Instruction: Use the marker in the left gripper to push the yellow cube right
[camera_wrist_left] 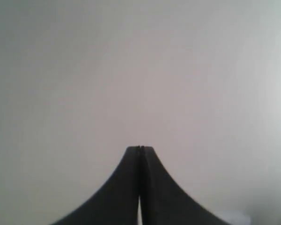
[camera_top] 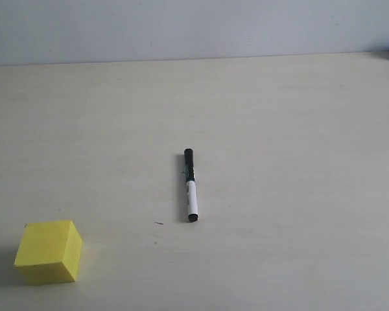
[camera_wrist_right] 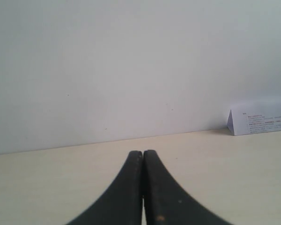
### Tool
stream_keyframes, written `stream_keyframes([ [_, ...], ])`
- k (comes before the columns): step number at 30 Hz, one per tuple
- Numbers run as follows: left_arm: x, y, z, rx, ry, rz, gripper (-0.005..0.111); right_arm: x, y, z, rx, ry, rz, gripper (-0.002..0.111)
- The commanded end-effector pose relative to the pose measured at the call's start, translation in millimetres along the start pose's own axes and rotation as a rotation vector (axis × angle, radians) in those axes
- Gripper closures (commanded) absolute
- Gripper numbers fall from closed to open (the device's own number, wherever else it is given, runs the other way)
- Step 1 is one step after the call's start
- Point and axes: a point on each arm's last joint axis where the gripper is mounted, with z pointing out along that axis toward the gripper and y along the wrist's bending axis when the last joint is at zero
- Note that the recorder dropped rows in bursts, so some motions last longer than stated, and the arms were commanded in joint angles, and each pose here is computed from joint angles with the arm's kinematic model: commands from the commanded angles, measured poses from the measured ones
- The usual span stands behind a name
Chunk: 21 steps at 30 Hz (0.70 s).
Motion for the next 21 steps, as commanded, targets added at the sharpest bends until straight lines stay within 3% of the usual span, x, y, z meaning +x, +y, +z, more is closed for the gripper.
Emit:
stream_keyframes([
  [1,6.4,1.6,65.5,0.111,0.352,-0.016,0.107,0.7,-0.5,-0.4,0.007,-0.007,-0.012,0.108],
  [5,15.7,2.7,114.2,0.183,0.506,-0.076,0.107,0.1,-0.5,-0.4,0.006,-0.014,-0.011,0.108],
  [8,23.9,-2.0,136.6,0.246,0.523,0.027,0.107,0.5,-0.5,-0.4,0.006,-0.009,-0.008,0.108],
  [11,33.8,-6.7,148.3,0.305,0.498,0.289,0.107,0.7,-0.5,-0.4,0.006,-0.007,-0.008,0.108],
  [13,45.1,-14.4,147.5,0.42,0.475,0.572,0.107,0.7,-0.5,-0.4,0.006,-0.007,-0.008,0.108],
  [15,53.9,-18.7,146.8,0.464,0.442,0.816,0.107,0.7,-0.5,-0.4,0.006,-0.007,-0.008,0.108],
  [16,56.7,-17.5,148.3,0.42,0.435,0.902,0.107,0.7,-0.5,-0.4,0.006,-0.007,-0.008,0.108],
  [17,57.3,-11.3,151.5,0.307,0.442,0.942,0.107,0.7,-0.5,-0.4,0.006,-0.007,-0.008,0.108],
  [19,56.2,7.8,159.5,-0.054,0.458,1.008,0.107,0.7,-0.5,-0.4,0.006,-0.007,-0.008,0.108],
  [21,53.1,25.4,163.9,-0.424,0.482,0.967,0.107,0.7,-0.5,-0.4,0.007,-0.007,-0.01,0.108],
])
